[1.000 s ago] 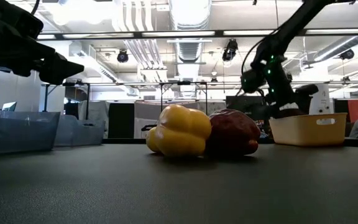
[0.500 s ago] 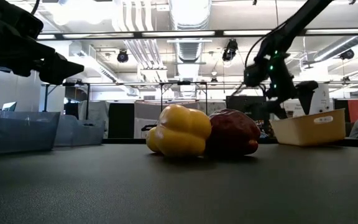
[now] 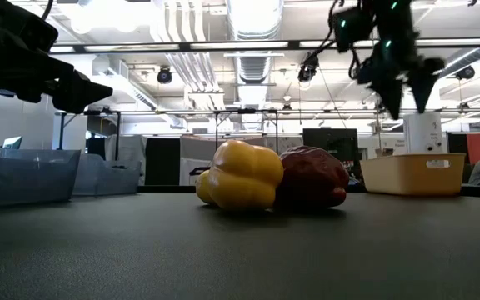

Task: Sort produce into baskets
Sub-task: Put the apple into the yellow bin

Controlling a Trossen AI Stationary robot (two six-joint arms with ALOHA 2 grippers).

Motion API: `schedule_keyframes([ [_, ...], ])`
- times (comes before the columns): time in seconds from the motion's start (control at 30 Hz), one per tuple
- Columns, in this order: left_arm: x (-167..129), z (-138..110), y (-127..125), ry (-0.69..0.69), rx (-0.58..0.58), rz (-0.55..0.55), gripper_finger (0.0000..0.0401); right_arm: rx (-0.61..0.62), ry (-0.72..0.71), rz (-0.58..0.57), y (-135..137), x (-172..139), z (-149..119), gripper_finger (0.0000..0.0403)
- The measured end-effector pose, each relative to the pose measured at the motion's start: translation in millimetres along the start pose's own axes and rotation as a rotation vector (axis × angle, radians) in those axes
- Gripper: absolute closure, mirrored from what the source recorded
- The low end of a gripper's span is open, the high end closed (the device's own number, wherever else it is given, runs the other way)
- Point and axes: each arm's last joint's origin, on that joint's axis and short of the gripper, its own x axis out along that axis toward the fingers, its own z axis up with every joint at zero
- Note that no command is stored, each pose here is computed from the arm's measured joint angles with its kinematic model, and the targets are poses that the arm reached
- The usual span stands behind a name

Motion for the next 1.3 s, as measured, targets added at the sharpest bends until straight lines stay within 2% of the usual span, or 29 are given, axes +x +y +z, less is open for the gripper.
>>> schedule_keyframes([
  [0.2,0,0,0,0.0,0.0,0.0,0.0042,-0.166,0.125,-0.005,41,2,-56,0.0019],
  [0.43,0,0,0,0.0,0.0,0.0,0.0042,-0.266,0.306,-0.055,45,34,-80,0.0019],
  [0.57,0,0,0,0.0,0.0,0.0,0.0042,-0.302,0.381,-0.1,36,56,-80,0.0019],
  [0.77,0,0,0,0.0,0.0,0.0,0.0042,-0.259,0.479,-0.102,17,76,-68,0.0019],
  [1.07,0,0,0,0.0,0.0,0.0,0.0042,-0.142,0.514,0.085,6,89,-45,0.0019],
  [1.3,0,0,0,0.0,0.0,0.0,0.0042,-0.108,0.541,0.151,8,89,-45,0.0019],
])
